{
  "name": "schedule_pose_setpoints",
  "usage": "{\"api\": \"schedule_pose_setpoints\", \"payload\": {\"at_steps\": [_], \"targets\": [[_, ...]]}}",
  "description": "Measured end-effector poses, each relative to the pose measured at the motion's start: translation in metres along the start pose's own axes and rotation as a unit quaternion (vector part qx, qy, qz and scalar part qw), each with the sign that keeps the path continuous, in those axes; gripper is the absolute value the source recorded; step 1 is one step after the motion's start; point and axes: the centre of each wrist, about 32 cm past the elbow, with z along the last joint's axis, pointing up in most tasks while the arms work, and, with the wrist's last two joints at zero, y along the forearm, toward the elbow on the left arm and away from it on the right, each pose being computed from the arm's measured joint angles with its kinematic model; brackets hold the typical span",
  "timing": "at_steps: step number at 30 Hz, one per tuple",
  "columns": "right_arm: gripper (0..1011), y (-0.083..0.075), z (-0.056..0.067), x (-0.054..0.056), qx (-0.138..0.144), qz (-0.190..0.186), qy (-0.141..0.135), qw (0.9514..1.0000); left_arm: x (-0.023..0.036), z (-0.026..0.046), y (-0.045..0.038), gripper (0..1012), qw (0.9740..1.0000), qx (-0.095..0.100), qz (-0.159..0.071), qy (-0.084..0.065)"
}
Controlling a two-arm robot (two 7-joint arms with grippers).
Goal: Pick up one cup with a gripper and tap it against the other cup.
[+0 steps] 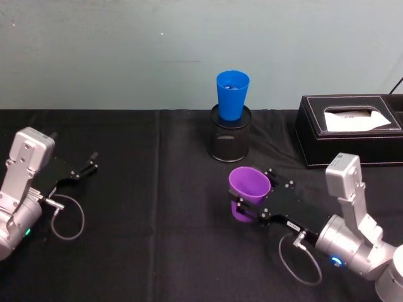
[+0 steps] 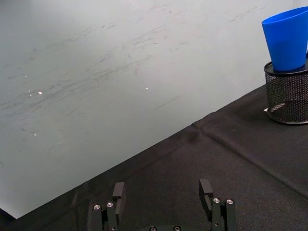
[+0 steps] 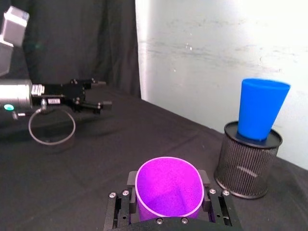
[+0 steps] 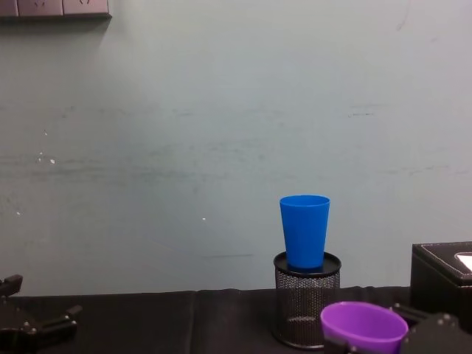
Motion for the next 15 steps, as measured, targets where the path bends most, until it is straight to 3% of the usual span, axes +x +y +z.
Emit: {"api": "schedule_pose_setpoints", "payload": {"at_steps": [15], "targets": [[734,0.007,-0.021,-0.004,-0.003,-0.010,-0.009,0.9999,0.0000,0.0000,0.0000,1000,1.0000,0.000,0.000,0.000]]}}
